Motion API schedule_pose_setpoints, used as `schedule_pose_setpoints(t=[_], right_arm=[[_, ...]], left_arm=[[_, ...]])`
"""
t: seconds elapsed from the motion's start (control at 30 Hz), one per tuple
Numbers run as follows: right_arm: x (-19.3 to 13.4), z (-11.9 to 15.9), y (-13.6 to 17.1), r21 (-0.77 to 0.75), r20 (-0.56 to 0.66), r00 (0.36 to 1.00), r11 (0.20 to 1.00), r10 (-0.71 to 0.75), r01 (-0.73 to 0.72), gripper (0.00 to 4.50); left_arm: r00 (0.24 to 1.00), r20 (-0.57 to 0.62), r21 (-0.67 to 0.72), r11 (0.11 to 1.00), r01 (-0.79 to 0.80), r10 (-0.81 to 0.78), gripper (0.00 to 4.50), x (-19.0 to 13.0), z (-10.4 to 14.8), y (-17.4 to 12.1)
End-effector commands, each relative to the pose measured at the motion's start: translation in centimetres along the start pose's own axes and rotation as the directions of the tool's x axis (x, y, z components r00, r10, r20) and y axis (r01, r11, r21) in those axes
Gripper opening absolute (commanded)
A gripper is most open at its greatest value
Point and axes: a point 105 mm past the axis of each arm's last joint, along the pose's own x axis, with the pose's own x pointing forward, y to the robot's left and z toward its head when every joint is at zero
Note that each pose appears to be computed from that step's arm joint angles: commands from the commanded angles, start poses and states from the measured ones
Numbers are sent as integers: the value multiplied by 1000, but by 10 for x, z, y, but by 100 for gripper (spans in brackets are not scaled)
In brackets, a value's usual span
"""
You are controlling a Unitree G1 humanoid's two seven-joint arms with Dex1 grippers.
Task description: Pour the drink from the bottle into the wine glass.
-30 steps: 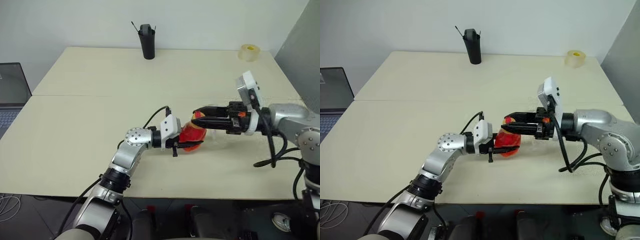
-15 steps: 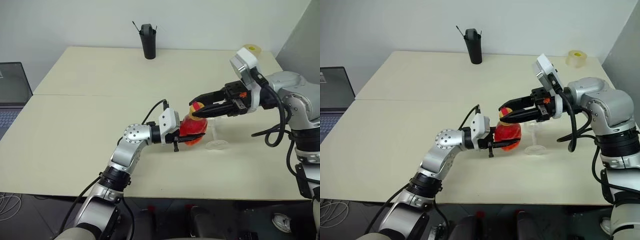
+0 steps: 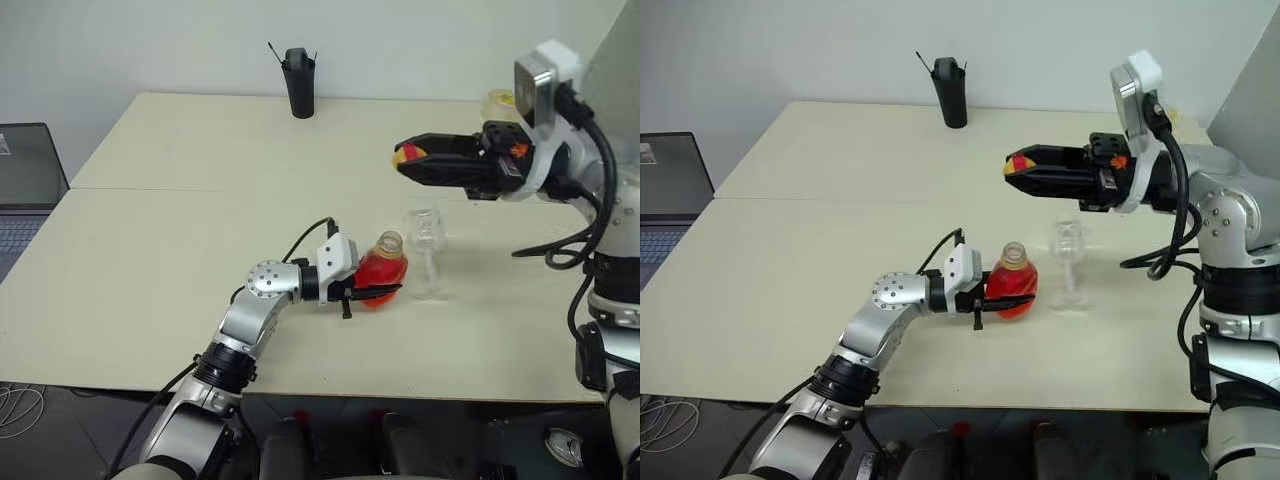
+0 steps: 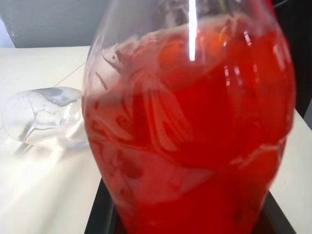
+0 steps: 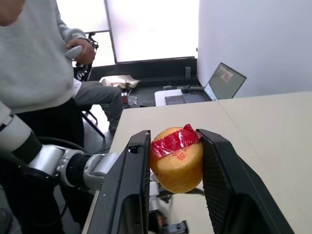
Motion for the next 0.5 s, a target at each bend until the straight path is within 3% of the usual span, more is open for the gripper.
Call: schedule_pose_setpoints(t=[0.03, 0.13, 0.3, 0.4, 0.5], right_arm=[[-9, 16, 4, -57, 32, 998, 997, -55, 57, 113], [-23, 12, -9, -91, 8, 970, 966, -242, 242, 113], [-62, 4, -34, -125, -2, 766, 761, -642, 637, 113], [-103, -21, -44, -82, -43, 505, 507, -862, 858, 113], [-142, -62, -46, -9, -134, 199, 202, -971, 979, 113]], left_arm=[[999, 47, 59, 998, 12, -15, 119, 3, 19, 2], [999, 48, 64, 998, 15, -18, 119, 3, 20, 3], [999, 50, 70, 998, -7, 3, 119, 0, 20, 6], [999, 54, 69, 998, -11, 7, 119, 0, 20, 6], [998, 64, 70, 998, -7, 3, 119, 2, 20, 6]])
